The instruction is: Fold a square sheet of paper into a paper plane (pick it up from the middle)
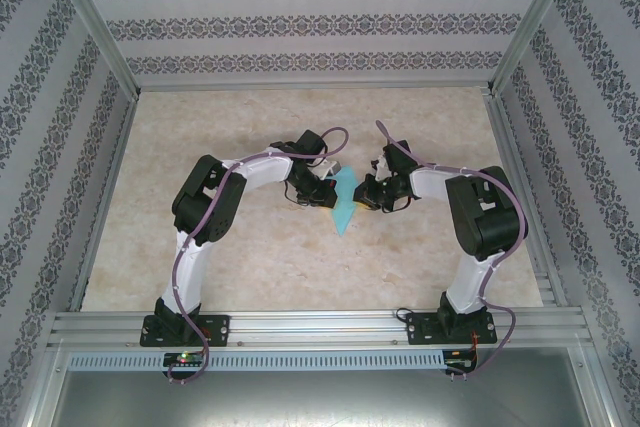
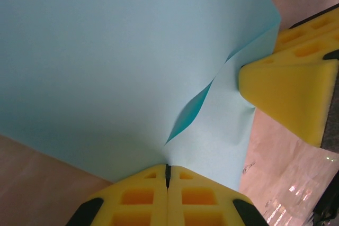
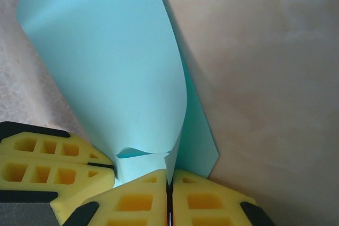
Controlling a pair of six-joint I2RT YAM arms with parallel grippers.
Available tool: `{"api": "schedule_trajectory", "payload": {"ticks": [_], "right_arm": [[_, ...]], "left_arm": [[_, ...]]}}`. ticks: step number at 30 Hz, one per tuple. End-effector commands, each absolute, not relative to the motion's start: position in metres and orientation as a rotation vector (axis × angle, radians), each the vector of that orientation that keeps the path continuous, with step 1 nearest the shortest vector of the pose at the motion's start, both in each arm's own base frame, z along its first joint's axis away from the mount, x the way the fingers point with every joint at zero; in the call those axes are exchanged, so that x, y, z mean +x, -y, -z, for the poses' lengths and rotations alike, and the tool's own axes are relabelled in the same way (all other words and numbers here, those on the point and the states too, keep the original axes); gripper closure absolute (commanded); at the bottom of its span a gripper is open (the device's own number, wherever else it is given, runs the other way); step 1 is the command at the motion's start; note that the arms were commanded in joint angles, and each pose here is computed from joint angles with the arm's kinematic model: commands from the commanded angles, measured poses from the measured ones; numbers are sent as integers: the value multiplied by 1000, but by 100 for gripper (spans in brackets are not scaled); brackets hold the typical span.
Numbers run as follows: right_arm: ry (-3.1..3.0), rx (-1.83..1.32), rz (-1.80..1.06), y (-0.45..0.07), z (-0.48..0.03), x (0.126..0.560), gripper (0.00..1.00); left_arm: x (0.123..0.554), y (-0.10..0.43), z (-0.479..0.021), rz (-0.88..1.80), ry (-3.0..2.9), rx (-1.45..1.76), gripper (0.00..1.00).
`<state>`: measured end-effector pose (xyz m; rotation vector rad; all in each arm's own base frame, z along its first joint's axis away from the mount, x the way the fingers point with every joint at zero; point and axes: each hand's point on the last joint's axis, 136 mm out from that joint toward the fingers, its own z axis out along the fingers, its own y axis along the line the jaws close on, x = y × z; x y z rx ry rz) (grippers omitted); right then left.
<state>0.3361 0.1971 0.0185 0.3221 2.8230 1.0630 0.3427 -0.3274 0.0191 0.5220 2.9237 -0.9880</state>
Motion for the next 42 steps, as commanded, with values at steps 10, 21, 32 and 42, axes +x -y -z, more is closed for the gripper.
{"api": "schedule_trajectory", "payload": {"ticks": [10, 21, 32, 42], "right_arm": [[-2774, 264, -1083, -213, -42, 332, 88], [-2799, 251, -1051, -214, -35, 319, 81], [-2835, 284, -921, -201, -19, 319, 90], [-2882, 234, -816, -206, -25, 320, 95]], "left_arm": [[313, 290, 38, 742, -3140, 497, 100], [311, 289, 40, 742, -3147, 502, 100], [312, 289, 40, 745, -3147, 502, 100], [312, 290, 39, 755, -3144, 503, 100]]}}
